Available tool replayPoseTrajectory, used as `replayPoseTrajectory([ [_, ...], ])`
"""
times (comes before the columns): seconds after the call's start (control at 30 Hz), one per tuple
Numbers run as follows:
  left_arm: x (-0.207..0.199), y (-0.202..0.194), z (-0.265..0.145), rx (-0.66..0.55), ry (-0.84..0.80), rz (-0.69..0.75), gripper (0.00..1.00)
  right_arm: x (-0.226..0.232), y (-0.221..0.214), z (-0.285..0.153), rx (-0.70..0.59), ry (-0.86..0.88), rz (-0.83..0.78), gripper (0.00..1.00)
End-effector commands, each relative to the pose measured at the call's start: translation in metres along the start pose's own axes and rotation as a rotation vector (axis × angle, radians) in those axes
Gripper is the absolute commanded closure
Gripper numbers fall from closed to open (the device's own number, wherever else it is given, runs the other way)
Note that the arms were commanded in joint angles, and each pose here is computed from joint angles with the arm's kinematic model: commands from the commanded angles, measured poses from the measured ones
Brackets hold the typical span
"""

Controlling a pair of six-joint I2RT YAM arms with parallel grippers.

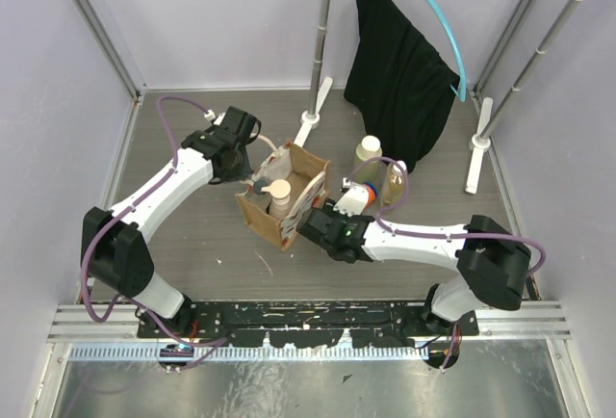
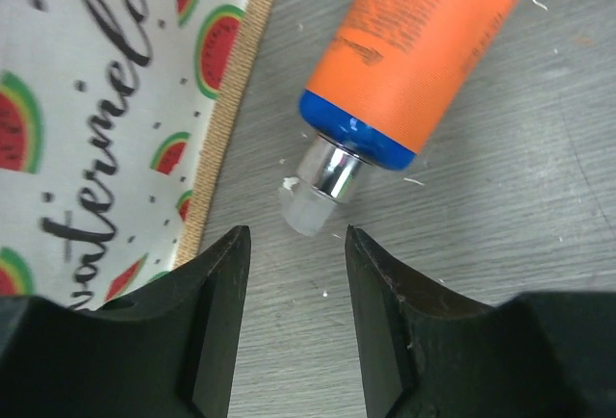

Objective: Take the personal care products out of the canvas bag

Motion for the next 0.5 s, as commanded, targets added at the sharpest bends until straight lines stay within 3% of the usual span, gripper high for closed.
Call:
replayPoseTrajectory([
  [0.0, 0.008, -0.013, 0.0, 0.048, 0.021, 0.019, 0.99, -0.002, -0.005, 0.004, 0.0, 0.0, 0.112, 0.5],
  [0.47, 0.01, -0.014, 0.0, 0.046, 0.028, 0.035, 0.99, -0.008, -0.013, 0.028, -0.026, -0.042, 0.142, 0.54],
])
Point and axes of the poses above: each gripper's point midway between its finger pads, its own z axis out along the fingers, its own x axis along the line the jaws close on, y = z × x, the point moved 6 cm from there along -z, back along the fingers
